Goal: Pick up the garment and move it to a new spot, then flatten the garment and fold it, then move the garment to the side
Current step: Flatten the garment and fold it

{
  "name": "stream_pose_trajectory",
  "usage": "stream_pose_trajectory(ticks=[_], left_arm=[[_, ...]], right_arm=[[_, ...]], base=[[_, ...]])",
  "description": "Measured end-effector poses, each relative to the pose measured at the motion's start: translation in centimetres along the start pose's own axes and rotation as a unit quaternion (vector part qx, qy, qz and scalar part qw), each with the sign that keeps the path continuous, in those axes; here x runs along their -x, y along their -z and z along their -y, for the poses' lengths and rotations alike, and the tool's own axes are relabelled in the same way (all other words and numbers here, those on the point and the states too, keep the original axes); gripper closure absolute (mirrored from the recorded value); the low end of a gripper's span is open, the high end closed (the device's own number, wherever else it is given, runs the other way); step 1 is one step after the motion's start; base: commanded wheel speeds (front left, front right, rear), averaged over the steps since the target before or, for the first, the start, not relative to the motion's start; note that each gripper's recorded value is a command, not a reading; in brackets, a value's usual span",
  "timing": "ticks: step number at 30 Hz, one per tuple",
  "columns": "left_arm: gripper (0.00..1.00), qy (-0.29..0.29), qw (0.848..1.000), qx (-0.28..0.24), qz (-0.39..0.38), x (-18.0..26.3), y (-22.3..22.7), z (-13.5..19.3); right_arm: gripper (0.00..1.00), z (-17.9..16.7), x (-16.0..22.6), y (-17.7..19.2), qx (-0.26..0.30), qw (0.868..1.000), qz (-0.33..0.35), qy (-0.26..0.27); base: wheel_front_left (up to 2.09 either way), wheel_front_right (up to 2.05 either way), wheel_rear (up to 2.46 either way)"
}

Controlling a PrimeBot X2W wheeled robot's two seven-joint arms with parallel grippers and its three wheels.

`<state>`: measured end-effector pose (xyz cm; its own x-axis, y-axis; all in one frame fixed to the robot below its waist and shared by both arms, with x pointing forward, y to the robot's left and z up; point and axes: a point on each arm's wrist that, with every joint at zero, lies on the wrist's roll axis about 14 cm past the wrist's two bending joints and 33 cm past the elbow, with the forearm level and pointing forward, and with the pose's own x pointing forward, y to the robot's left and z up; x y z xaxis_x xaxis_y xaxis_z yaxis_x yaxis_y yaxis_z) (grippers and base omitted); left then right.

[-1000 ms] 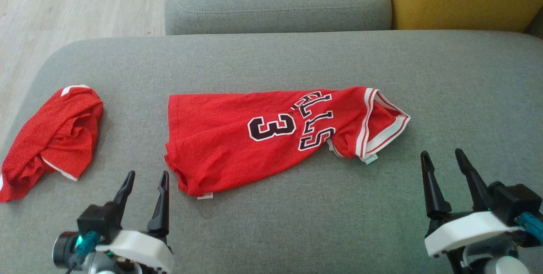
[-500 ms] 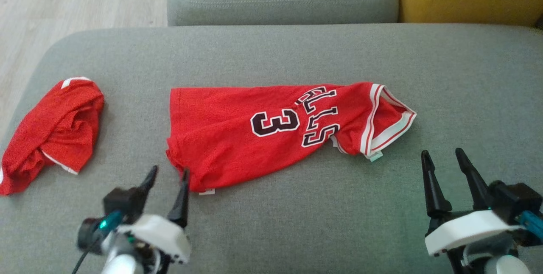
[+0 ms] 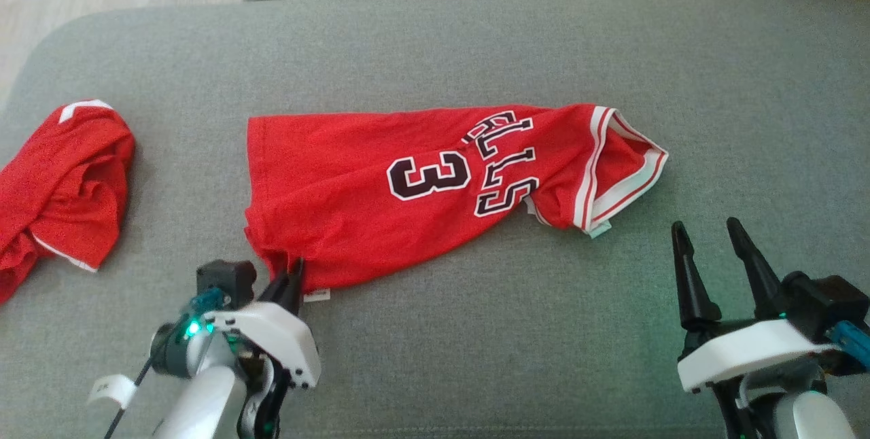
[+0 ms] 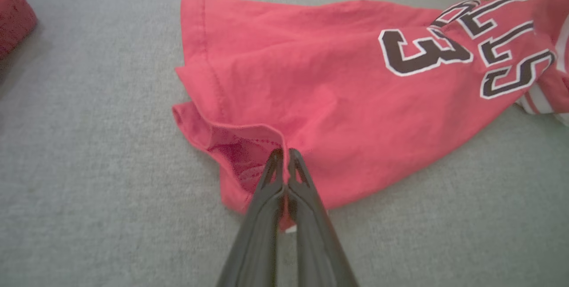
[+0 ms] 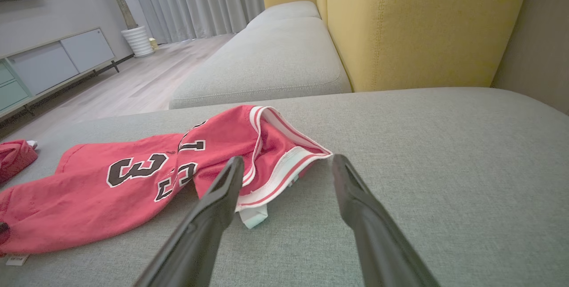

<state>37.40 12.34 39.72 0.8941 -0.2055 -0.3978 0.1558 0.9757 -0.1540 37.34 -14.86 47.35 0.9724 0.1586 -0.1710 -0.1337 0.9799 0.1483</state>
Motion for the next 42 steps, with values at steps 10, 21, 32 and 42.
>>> stream_pose_trajectory(ticks=[10, 21, 32, 42], left_arm=[[1.0, 0.056, 0.986, 0.0, 0.154, 1.4, -8.8, 2.7], [1.0, 0.092, 0.981, 0.029, 0.17, 7.7, -10.5, 5.0], [1.0, 0.054, 0.992, 0.028, 0.111, 4.7, -8.5, 1.5], [1.0, -0.006, 0.999, 0.013, 0.045, -3.4, -5.8, -4.6]], right_arm=[[0.0, 0.5, -0.5, 0.2, -0.006, 1.0, -0.001, 0.005], [0.0, -0.1, -1.0, -0.3, -0.008, 1.0, 0.009, -0.005], [0.0, 0.6, -1.4, -0.5, -0.015, 1.0, 0.014, 0.005], [0.0, 2.0, -2.5, 0.1, -0.018, 1.0, 0.009, 0.023]], base=[[0.0, 0.0, 0.0], [0.0, 0.0, 0.0], [0.0, 0.0, 0.0], [0.0, 0.0, 0.0]])
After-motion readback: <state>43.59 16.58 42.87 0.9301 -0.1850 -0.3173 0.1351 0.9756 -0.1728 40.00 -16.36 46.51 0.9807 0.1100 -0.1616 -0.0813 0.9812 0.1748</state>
